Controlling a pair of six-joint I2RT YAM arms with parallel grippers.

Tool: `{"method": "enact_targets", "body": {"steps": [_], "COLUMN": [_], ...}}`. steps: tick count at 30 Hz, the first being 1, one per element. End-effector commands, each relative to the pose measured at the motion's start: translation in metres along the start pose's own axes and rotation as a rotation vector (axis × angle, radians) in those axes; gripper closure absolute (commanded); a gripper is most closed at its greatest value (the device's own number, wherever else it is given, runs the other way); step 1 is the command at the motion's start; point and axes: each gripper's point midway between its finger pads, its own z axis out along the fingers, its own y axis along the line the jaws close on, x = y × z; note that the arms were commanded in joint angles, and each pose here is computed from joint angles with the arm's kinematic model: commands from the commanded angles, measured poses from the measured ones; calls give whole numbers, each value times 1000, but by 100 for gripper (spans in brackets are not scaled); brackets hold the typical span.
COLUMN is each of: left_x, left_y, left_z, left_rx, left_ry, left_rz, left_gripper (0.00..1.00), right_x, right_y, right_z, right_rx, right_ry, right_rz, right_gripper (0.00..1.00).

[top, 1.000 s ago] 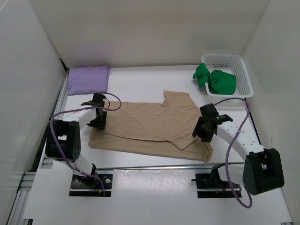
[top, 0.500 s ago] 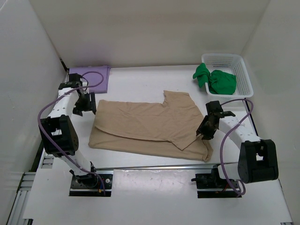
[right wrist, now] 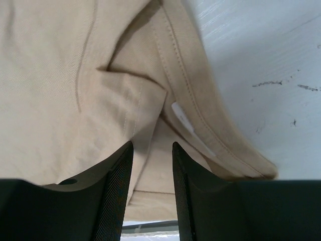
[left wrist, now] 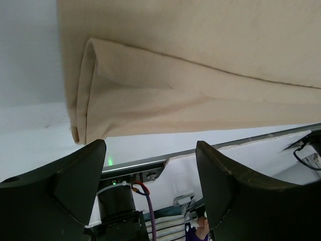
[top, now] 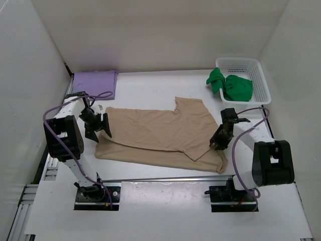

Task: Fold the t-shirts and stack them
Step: Fold the flattened tshirt in 1/3 of the way

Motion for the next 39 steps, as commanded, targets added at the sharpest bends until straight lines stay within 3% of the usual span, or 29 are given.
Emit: {"method": "enact_targets", "body": {"steps": [1, 5, 9, 12, 16, 20, 22, 24, 25, 27, 31, 35, 39], "left_x": [-17, -16, -17, -22, -28, -33, -36, -36, -36, -38, -38, -34, -28], "left_y": [-8, -3, 1, 0, 2, 1, 1, 1, 1, 2, 2, 0, 2], "left_z": [2, 17, 26, 27, 25, 24, 25, 25, 25, 28, 28, 28, 33], "left_rx": [15, -42, -84, -93, -124, -124, -124, -124, -124, -124, -124, -125, -126], "left_ry": [-43, -36, -37, -57, -77, -83, -82, -82, -82, -82, -82, -78, -59], "left_rz": [34, 66, 86, 102, 115, 116, 116, 116, 116, 116, 116, 124, 120], "left_gripper": [17, 17, 26, 39, 51, 73, 84, 87, 88, 88, 88, 88, 88], "right_x": [-6, -8, -11, -14, -17, -23, -24, -28, -27, -31, -24, -27, -32], "right_y": [8, 7, 5, 7, 10, 15, 14, 16, 14, 15, 12, 12, 8], "right_z": [6, 9, 11, 10, 8, 5, 2, -5, -5, -8, -6, -15, -12], "right_rx": [-15, 2, 16, 10, 3, -10, -5, -3, 4, 12, 33, 56, 84], "right_ry": [4, 3, -10, -17, -25, -39, -47, -61, -54, -59, -32, -65, -88], "right_rz": [22, 32, 32, 31, 31, 21, 21, 21, 12, 0, -17, -26, -26], "right_gripper": [58, 58, 58, 65, 84, 96, 96, 96, 96, 85, 82, 69, 64]}}
